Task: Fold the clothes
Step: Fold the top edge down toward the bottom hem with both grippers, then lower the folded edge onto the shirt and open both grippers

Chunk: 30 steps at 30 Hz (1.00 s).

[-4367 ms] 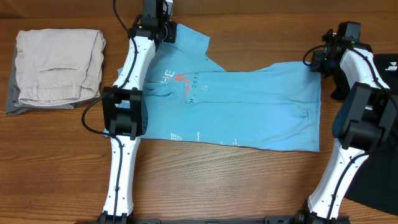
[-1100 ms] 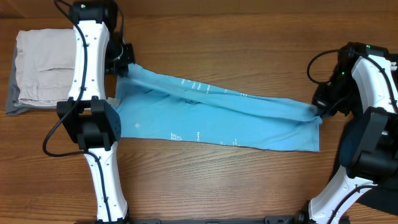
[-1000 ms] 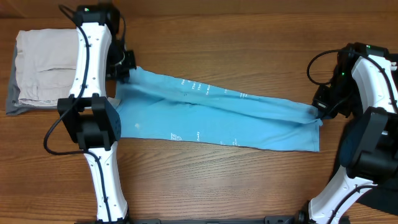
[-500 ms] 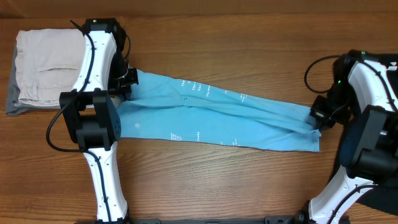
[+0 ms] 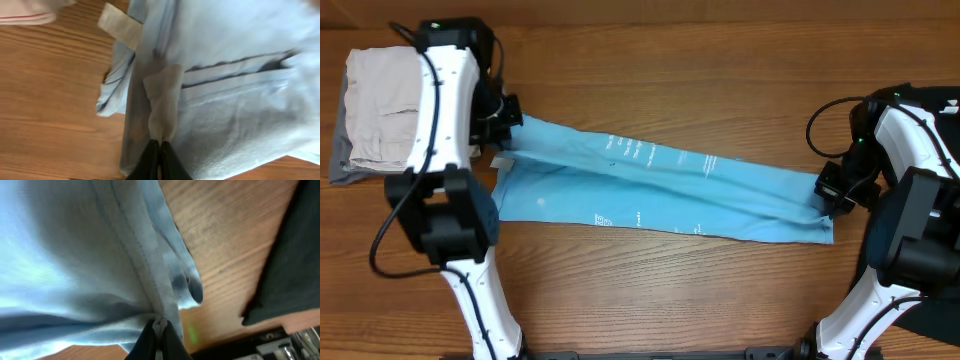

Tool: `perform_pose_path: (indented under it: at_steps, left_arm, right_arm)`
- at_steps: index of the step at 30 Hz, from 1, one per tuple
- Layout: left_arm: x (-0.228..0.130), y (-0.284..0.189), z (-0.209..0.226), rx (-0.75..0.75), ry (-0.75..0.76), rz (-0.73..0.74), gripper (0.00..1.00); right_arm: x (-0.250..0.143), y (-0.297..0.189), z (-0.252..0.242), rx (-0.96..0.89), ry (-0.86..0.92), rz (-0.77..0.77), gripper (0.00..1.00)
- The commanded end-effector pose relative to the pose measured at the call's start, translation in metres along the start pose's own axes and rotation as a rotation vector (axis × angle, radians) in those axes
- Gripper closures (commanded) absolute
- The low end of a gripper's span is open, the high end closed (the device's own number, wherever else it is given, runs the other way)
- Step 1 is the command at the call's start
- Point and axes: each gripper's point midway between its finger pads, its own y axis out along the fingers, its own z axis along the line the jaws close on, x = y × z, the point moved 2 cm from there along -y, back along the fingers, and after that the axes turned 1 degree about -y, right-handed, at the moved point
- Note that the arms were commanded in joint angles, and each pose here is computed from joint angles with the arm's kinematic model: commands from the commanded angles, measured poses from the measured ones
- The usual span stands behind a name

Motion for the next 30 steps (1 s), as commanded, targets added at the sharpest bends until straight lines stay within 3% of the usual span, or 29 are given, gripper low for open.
perform_pose_path:
  at_steps: [1, 8, 18, 20, 23, 24, 25, 28, 30]
  left_arm:
    - [-0.008, -0.001, 0.004, 0.014, -0.007, 0.010, 0.96]
    - [-0.030, 0.039, 0.019, 0.085, -0.016, 0.163, 0.96]
    - [-0.035, 0.075, 0.026, 0.115, -0.030, 0.198, 0.95]
    - [-0.035, 0.074, 0.027, 0.115, -0.032, 0.201, 0.86]
    - [-0.039, 0.073, 0.031, 0.118, -0.040, 0.223, 0.52]
    - [-0.041, 0.072, 0.033, 0.119, -0.044, 0.232, 0.47]
    - [-0.042, 0.071, 0.034, 0.119, -0.048, 0.239, 0.41]
    - [-0.037, 0.064, 0.037, 0.107, -0.063, 0.220, 0.33]
    - [-0.033, 0.053, 0.034, 0.079, -0.069, 0.198, 0.32]
  right_arm:
    - [-0.004, -0.006, -0.006, -0.013, 0.012, -0.003, 0.96]
    - [0.000, -0.009, -0.005, 0.001, 0.019, -0.022, 0.96]
    - [0.001, -0.009, -0.003, 0.009, 0.016, -0.023, 0.96]
    - [-0.001, -0.009, -0.007, -0.003, 0.021, -0.016, 0.94]
    - [-0.004, -0.009, -0.011, -0.019, 0.023, 0.001, 0.83]
    - [-0.006, -0.009, -0.011, -0.025, 0.023, 0.006, 0.79]
    - [-0.007, -0.009, -0.012, -0.026, 0.022, 0.010, 0.68]
    - [-0.006, -0.010, -0.012, -0.026, 0.022, 0.006, 0.46]
    - [-0.001, -0.017, -0.010, -0.014, 0.023, -0.021, 0.43]
